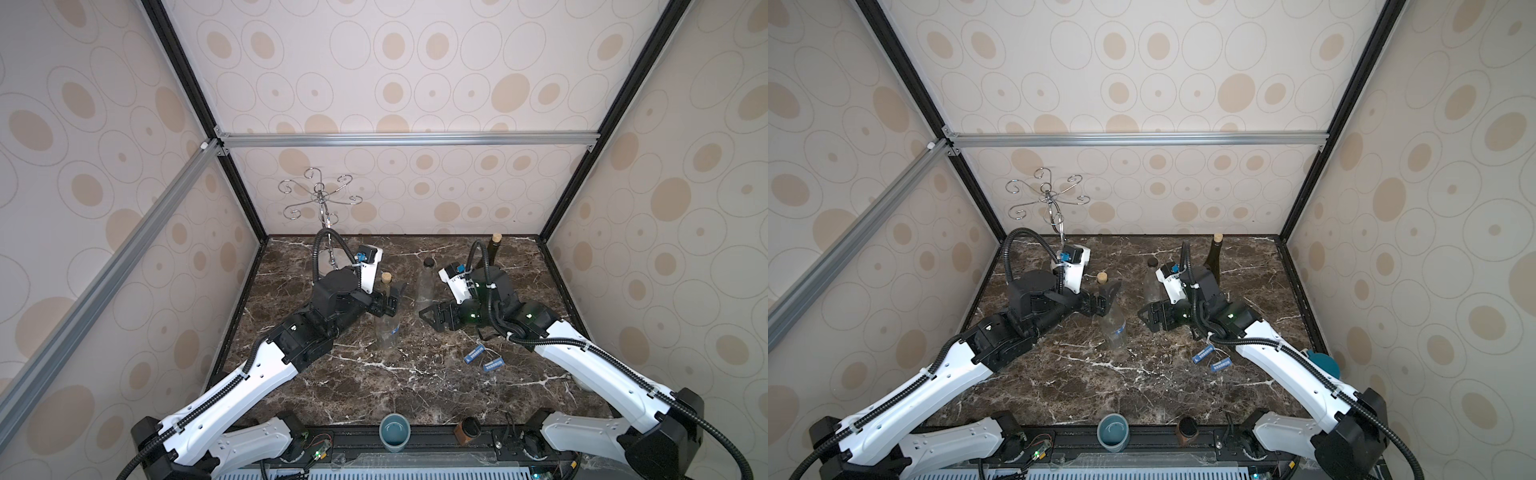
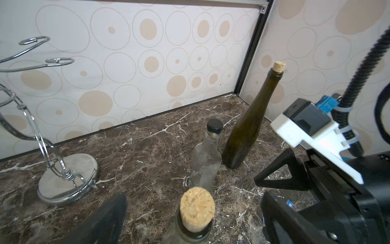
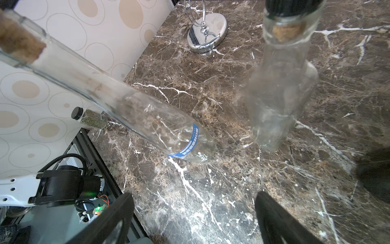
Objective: Remove the label from the bottle
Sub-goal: Adjust the bottle at the center of the board, then hold the bottle at the center of the board.
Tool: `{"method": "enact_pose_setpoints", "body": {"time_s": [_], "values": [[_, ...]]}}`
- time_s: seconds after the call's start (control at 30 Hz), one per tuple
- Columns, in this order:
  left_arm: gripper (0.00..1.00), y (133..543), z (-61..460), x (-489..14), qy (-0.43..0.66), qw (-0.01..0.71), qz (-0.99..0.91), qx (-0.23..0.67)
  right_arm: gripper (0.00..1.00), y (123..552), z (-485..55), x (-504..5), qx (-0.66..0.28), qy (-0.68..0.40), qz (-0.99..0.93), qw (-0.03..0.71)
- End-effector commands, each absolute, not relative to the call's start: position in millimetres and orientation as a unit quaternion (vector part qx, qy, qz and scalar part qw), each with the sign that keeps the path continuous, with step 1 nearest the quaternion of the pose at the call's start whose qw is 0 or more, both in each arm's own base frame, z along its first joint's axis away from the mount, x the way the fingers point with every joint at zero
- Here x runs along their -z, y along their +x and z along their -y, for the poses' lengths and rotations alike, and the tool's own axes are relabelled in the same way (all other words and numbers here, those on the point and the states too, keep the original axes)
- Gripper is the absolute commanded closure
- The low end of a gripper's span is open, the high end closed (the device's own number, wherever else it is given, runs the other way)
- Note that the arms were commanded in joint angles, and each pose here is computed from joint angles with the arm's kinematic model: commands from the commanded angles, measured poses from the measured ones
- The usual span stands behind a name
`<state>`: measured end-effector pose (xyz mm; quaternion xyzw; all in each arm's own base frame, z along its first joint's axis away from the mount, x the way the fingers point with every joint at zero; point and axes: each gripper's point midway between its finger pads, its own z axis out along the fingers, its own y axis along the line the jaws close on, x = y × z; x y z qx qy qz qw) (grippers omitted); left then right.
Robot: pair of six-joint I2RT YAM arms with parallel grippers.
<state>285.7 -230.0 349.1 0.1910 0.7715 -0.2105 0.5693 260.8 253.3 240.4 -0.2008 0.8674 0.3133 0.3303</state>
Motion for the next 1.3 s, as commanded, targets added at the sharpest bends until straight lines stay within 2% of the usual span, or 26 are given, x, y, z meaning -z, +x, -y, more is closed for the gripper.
{"method": "enact_pose_setpoints", "body": {"time_s": [0.0,0.47,0.77,1.13,1.27], "values": [[0.00,275.4,232.9,-364.1,0.248,0.561,-0.751,0.244,0.08,252.8,-244.8,-235.3,-0.298,-0.205,-0.874,0.324],[0.04,277.7,235.5,-357.3,0.350,0.531,-0.709,0.304,0.19,245.3,-266.0,-221.2,-0.298,-0.222,-0.875,0.310],[0.14,295.5,237.2,-348.5,0.349,0.525,-0.704,0.327,0.21,245.2,-278.9,-209.6,-0.295,-0.231,-0.877,0.300],[0.38,305.1,241.0,-342.2,0.355,0.519,-0.699,0.340,0.22,250.1,-282.5,-202.0,-0.292,-0.232,-0.878,0.299],[0.35,304.6,241.9,-338.2,0.356,0.514,-0.701,0.343,0.22,251.3,-283.5,-201.4,-0.291,-0.232,-0.878,0.300]]}}
